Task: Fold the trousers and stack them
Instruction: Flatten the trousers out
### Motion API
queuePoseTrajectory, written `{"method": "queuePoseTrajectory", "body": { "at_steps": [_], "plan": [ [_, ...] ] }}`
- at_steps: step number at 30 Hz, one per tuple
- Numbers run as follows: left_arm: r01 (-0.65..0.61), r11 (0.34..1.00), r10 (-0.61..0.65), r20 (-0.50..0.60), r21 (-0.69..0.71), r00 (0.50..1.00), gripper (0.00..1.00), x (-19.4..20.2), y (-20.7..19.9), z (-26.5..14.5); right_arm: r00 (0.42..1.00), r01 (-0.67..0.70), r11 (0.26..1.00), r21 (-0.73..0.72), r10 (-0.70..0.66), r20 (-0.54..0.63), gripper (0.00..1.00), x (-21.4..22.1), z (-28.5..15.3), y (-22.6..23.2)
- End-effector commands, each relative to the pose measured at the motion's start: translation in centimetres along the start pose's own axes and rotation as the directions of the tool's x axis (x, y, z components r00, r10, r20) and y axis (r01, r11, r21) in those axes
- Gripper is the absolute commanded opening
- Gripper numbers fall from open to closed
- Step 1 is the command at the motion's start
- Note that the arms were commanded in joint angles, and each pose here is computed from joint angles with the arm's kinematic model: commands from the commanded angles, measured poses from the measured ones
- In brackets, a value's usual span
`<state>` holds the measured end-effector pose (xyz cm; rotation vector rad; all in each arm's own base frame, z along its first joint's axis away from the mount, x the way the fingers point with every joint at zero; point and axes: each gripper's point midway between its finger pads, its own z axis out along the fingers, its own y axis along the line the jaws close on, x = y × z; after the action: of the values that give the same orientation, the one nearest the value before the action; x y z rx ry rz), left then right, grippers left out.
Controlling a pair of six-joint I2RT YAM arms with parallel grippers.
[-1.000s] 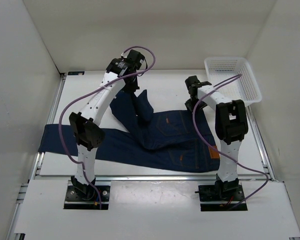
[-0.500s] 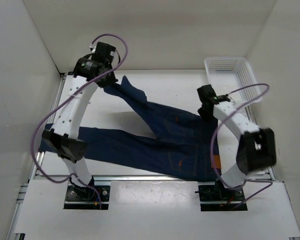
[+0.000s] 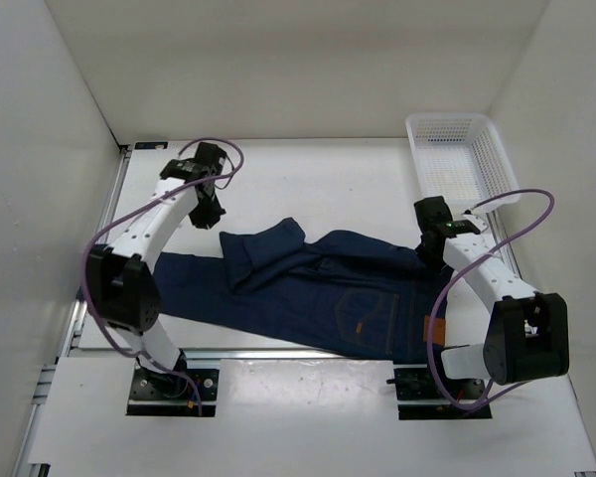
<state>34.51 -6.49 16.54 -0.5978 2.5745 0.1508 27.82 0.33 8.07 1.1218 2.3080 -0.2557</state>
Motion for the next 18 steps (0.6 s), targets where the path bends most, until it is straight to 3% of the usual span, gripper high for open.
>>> {"method": "queuePoseTrajectory", "body": {
  "at_steps": [1,4,5,6,7,9,10,14,18],
  "plan": [
    [-0.047,0.999,0.044,0.141,0.019,0.989,0.1,-3.7,-1.8,-3.4,0.997,0.044,0.998,-0.038,-0.042,0.062,0.0,-2.2,-0.8,1.2],
    [-0.125,0.991,0.119,0.125,0.045,0.985,0.1,-3.8,-4.8,-2.8,0.997,0.051,0.997,-0.052,-0.048,0.058,0.0,-2.4,-1.1,1.5],
    [-0.258,0.956,0.242,0.122,0.138,0.963,0.25,-1.9,-10.1,-3.7,0.996,0.067,0.996,-0.064,-0.063,0.056,0.0,-2.3,-1.3,1.6],
    [-0.296,0.948,0.29,0.064,0.12,0.955,0.37,-0.4,-11.1,-1.9,0.996,0.076,0.995,-0.071,-0.073,0.048,0.0,-2.2,-1.3,1.6],
    [-0.3,0.948,0.297,0.036,0.111,0.954,0.66,0.5,-11.8,-1.4,0.995,0.085,0.994,-0.07,-0.082,0.048,0.0,-2.2,-1.3,1.6],
    [-0.322,0.942,0.325,-0.014,0.097,0.946,0.89,3.1,-13.1,-0.6,0.996,0.086,0.993,-0.076,-0.083,0.041,0.0,-2.1,-1.4,1.7],
    [-0.328,0.941,0.332,-0.039,0.083,0.942,0.94,4.0,-13.5,0.4,0.996,0.087,0.993,-0.081,-0.084,0.034,0.0,-1.8,-1.4,1.5],
    [-0.343,0.936,0.35,-0.097,0.082,0.932,0.96,6.3,-13.6,2.5,0.995,0.095,0.992,-0.087,-0.093,0.033,0.0,-1.8,-1.5,1.1],
    [-0.306,0.952,0.306,-0.109,0.018,0.946,0.96,7.4,-10.7,3.4,0.994,0.104,0.991,-0.087,-0.102,0.034,0.0,-1.7,-1.6,0.9]
  ]
}}
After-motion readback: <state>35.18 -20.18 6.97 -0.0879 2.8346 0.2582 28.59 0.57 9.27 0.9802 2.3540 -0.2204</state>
